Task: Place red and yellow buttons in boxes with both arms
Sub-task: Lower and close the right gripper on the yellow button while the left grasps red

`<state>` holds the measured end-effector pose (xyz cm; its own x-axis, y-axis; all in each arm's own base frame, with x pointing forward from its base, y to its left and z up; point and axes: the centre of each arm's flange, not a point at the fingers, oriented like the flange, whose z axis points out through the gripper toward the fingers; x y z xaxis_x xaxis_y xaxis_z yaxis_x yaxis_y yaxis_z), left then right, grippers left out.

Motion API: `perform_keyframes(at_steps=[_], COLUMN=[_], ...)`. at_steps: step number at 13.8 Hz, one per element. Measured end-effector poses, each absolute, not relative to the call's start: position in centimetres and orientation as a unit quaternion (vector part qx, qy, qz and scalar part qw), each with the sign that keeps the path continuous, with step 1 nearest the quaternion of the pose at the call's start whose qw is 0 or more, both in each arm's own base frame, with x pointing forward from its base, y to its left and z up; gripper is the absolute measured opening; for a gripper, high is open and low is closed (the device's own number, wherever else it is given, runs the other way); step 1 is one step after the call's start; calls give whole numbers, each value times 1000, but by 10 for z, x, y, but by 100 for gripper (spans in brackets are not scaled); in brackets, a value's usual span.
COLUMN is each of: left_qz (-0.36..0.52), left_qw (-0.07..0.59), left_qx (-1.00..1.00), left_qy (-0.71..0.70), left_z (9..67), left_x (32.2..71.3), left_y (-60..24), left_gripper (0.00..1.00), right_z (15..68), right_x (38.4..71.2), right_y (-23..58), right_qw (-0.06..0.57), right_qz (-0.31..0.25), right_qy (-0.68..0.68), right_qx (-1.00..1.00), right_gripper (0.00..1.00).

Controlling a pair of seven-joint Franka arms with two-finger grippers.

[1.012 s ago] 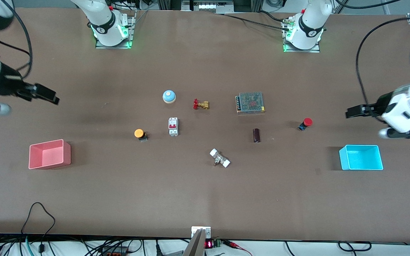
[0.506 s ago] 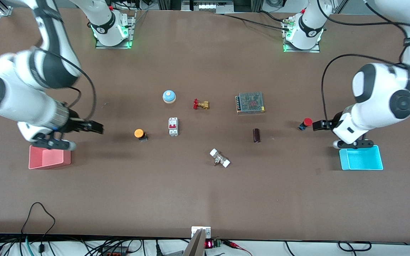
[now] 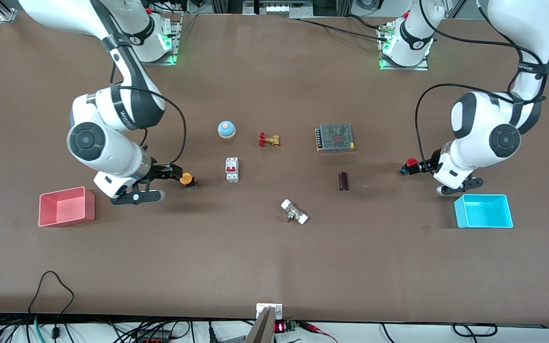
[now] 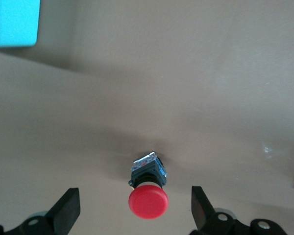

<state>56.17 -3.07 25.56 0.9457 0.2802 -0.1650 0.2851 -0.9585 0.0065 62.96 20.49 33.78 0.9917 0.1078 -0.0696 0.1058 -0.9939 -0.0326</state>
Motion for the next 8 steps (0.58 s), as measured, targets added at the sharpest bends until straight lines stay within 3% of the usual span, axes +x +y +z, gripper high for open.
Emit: perform_keyframes(at_steps=[8], left_qz=[-91], left_qw=[22], left_qx=[980], left_qy=[174], left_z=[215], left_x=[553], left_y=[-30], left_gripper=[100], right_z=[267], right_x=[633], right_y=[217], right_qw=[29], right_qz=[19], right_qy=[-60], right_qx=[-998], right_gripper=[100])
